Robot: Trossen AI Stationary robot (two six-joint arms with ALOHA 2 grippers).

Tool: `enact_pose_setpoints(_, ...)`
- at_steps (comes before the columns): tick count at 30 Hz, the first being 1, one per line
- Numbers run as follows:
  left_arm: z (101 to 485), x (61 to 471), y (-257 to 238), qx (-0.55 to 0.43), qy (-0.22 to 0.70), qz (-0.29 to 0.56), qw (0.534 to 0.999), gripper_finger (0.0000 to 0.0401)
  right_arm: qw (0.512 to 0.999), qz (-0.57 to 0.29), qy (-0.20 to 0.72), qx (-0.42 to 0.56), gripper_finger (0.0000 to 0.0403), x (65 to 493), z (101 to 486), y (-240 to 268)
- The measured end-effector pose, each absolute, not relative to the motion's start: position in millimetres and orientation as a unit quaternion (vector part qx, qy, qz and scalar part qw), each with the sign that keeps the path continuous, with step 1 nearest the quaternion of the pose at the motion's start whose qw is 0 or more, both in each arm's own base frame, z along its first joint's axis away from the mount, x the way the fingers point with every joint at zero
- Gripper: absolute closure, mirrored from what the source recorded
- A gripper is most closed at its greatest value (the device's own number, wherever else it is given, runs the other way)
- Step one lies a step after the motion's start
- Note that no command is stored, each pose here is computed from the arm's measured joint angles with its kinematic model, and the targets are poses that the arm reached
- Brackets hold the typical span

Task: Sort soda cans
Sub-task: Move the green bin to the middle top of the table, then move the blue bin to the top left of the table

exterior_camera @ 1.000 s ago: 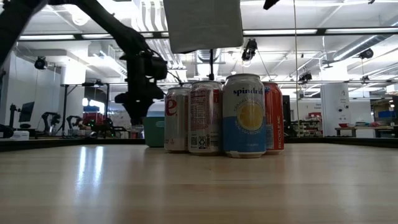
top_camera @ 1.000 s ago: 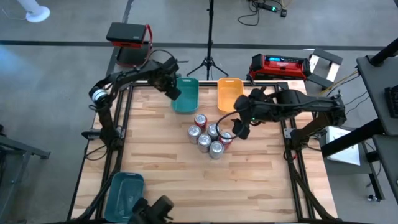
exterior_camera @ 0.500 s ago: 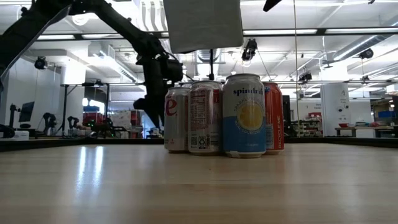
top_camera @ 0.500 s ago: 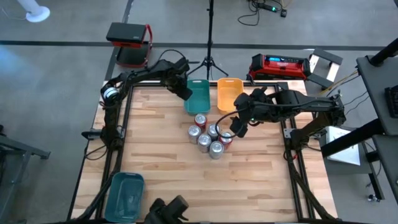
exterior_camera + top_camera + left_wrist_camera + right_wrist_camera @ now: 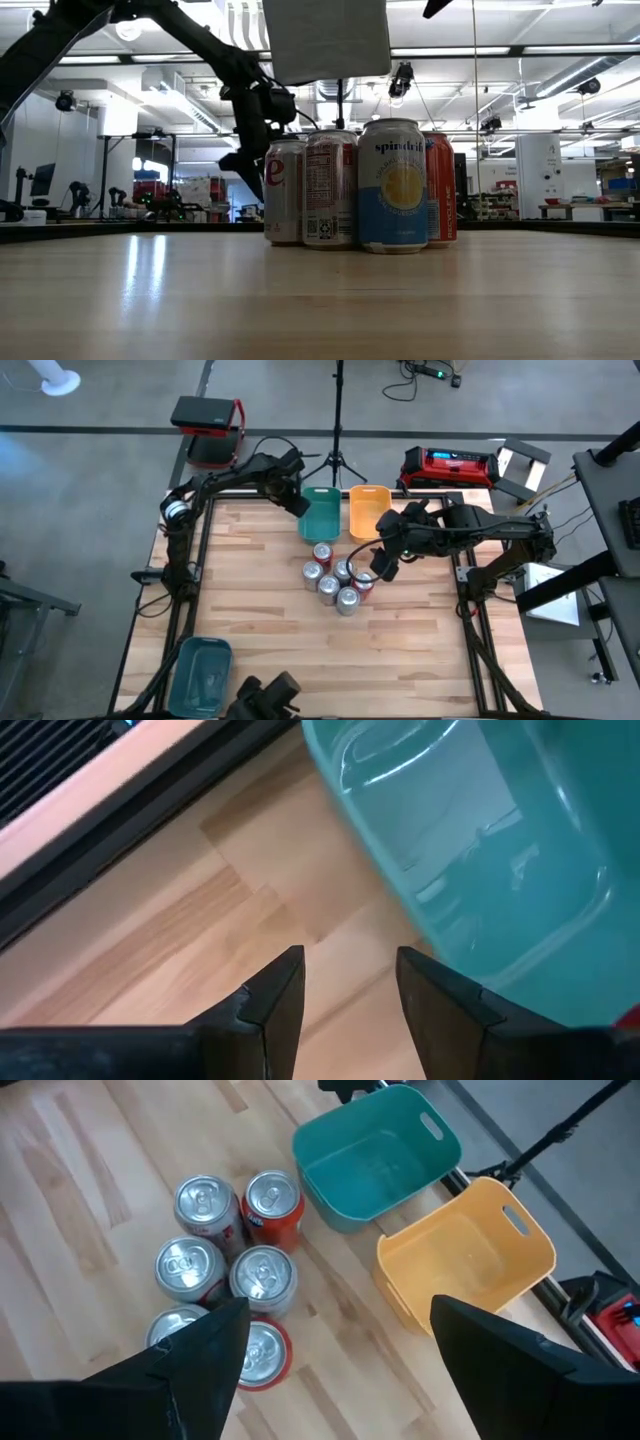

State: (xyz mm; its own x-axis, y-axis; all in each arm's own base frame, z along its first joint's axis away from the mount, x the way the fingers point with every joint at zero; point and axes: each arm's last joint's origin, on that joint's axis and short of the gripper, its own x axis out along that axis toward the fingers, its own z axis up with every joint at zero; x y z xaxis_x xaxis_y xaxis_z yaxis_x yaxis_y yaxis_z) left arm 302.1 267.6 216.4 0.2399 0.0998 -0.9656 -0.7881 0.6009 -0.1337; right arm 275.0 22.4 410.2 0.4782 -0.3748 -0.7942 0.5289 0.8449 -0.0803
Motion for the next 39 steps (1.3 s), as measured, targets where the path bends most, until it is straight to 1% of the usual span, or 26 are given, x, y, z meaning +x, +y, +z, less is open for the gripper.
enact_pose_setpoints(4,238.6,288.0,258.5,-0.297,0.552,0.323,0.709,0.0257,0.854,-0.259,0.446,0.072,0.0101,274.1,409.6,22.2)
enact_pose_setpoints(8,268.5,275.0,232.7,-0.271,0.571,0.321,0.706,0.0257,0.847,-0.266,0.457,0.049,0.0113,275.1,401.2,22.8)
enact_pose_setpoints(14,305.8,259.7,161.6,-0.224,0.584,0.274,0.731,0.0257,0.831,-0.286,0.477,-0.007,0.0131,277.2,377.3,28.5)
enact_pose_setpoints(20,330.4,223.2,76.3,-0.165,0.605,0.198,0.754,0.0257,0.828,-0.271,0.49,-0.03,0.0142,279.7,360.6,36.5)
enact_pose_setpoints(24,334.7,191.2,24.2,-0.18,0.594,0.145,0.771,0.0257,0.824,-0.255,0.503,-0.059,0.0141,280.2,354.2,37.8)
enact_pose_setpoints(29,325.0,158.9,-25.6,-0.234,0.58,0.141,0.767,0.0257,0.843,-0.229,0.48,-0.082,0.0129,288.0,357.1,39.6)
enact_pose_setpoints(32,318.7,147.4,-53.1,-0.251,0.585,0.119,0.762,0.0257,0.858,-0.21,0.462,-0.076,0.0122,293.2,359.2,41.1)
enact_pose_setpoints(35,316.2,138.5,-76.6,-0.242,0.6,0.094,0.757,0.0257,0.867,-0.201,0.452,-0.059,0.0118,298.2,358.1,45.2)
enact_pose_setpoints(39,312.6,130.2,-98.3,-0.213,0.617,0.07,0.754,0.0255,0.866,-0.204,0.455,-0.036,0.0115,303.9,350.4,54.0)
